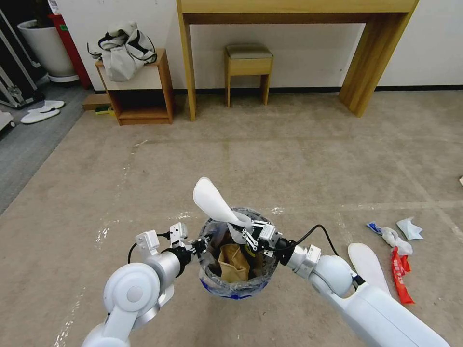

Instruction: Pick up the trash bin and place the garbage on the floor into it.

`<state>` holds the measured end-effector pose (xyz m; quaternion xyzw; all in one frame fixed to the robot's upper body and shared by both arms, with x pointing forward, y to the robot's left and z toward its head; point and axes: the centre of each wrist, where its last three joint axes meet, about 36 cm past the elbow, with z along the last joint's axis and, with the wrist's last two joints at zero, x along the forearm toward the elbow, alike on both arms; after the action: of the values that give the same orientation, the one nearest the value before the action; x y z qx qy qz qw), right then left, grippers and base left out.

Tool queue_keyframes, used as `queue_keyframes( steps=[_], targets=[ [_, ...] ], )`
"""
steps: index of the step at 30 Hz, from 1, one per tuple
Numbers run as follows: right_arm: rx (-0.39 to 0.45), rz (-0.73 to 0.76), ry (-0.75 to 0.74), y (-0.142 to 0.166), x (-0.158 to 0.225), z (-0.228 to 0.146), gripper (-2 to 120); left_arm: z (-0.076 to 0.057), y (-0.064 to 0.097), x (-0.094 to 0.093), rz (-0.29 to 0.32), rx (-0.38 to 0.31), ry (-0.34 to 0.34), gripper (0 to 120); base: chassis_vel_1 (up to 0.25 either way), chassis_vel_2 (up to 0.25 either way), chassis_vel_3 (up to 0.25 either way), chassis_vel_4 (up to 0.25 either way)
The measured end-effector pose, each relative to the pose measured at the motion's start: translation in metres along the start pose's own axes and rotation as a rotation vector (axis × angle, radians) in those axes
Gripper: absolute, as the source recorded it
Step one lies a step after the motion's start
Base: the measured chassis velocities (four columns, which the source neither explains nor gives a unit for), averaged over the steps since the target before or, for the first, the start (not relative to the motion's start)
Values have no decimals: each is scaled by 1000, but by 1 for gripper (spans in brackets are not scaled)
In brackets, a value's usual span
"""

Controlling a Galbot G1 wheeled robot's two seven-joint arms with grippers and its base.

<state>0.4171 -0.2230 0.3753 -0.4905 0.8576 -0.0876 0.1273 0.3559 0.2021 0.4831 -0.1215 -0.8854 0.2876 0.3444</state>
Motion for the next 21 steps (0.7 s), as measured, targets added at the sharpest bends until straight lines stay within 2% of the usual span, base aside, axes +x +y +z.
queue_keyframes(
  steps=[21],
  targets=[
    [43, 4, -68, -15, -4, -46, 2, 10, 8, -17, -39, 8, -3, 1, 0, 0, 0, 0]
  ],
)
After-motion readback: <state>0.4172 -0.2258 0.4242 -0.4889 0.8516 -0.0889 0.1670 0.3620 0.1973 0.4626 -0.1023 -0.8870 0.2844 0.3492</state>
